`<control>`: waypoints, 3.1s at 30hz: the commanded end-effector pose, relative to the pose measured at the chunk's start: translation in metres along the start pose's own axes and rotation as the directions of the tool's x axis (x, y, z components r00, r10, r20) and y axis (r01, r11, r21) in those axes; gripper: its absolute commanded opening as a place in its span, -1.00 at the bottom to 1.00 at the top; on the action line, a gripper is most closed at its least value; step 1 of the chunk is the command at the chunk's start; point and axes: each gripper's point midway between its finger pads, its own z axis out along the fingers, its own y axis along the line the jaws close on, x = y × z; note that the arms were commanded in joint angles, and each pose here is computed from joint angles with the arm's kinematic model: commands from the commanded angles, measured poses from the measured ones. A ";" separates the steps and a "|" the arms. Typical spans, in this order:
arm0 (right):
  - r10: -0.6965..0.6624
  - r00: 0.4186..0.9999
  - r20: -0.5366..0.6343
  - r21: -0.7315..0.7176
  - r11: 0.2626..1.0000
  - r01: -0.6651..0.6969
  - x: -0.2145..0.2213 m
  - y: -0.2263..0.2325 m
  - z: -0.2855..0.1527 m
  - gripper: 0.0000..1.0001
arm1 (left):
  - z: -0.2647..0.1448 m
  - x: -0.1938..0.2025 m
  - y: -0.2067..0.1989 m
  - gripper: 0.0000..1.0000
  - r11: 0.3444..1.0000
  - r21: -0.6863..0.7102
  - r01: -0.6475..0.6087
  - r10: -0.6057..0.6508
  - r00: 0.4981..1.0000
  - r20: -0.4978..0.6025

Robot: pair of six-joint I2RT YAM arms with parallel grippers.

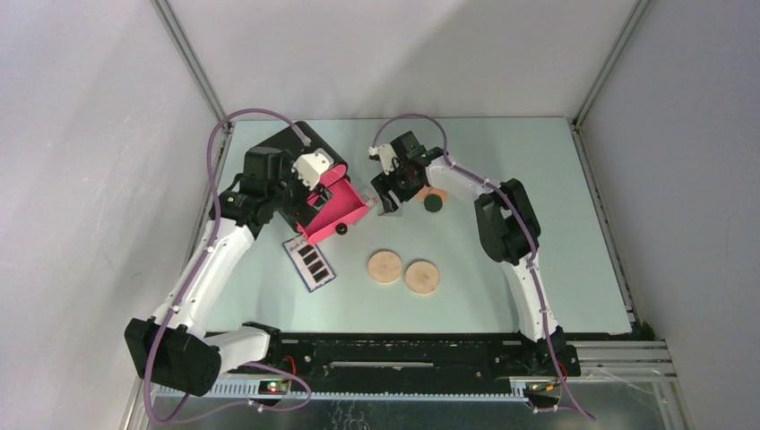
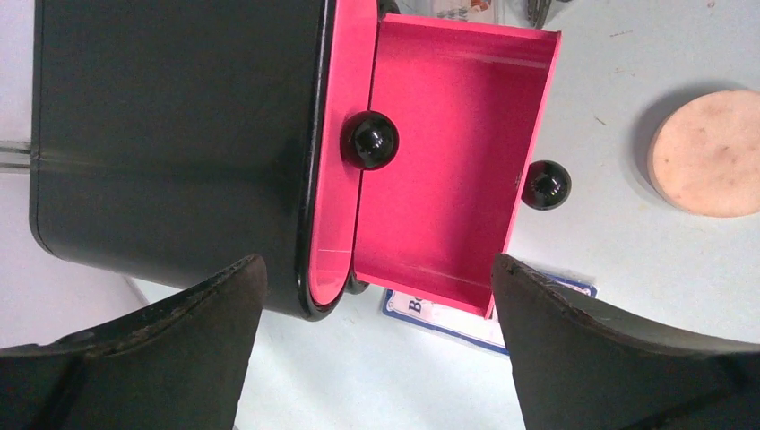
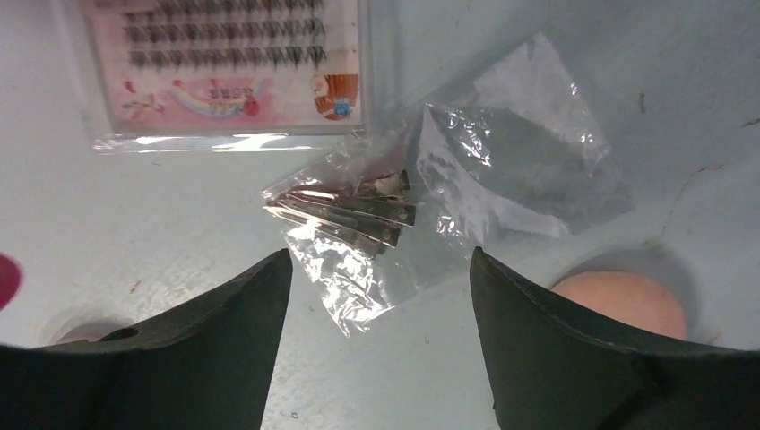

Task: Organize the makeup
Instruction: Pick up the makeup from the center of the board, then place the makeup in the drawer.

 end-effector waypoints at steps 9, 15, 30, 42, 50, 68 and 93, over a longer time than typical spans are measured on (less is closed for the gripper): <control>-0.049 0.997 -0.066 0.117 0.992 0.056 0.019 -0.007 0.011 0.10 | -0.023 -0.028 0.025 1.00 0.994 -0.105 0.035 -0.024 0.994 0.105; -0.082 0.994 -0.069 0.140 0.986 0.091 0.021 -0.008 -0.006 -0.56 | -0.023 -0.027 0.031 1.00 0.990 -0.133 0.046 -0.033 0.994 0.102; -0.290 0.942 0.169 -0.043 0.953 0.301 -0.032 0.058 -0.156 -1.00 | -0.042 -0.041 0.067 1.00 0.957 -0.209 0.200 -0.163 0.970 0.182; -0.194 0.958 0.209 -0.247 0.938 0.244 -0.072 0.127 -0.155 -0.98 | -0.082 -0.046 0.110 1.00 0.855 -0.392 0.340 -0.247 0.931 0.268; -0.160 0.974 0.164 -0.315 0.927 0.205 -0.083 0.164 -0.122 -0.96 | -0.091 -0.039 0.118 1.00 0.814 -0.442 0.377 -0.270 0.919 0.286; -0.082 0.993 0.084 -0.360 0.927 0.107 -0.083 0.193 -0.070 -0.88 | -0.089 -0.037 0.111 0.99 0.831 -0.417 0.368 -0.264 0.921 0.286; -0.076 0.978 0.193 -0.242 0.963 0.122 -0.118 0.176 -0.034 -0.34 | -0.084 -0.030 0.114 1.00 0.822 -0.443 0.357 -0.261 0.928 0.264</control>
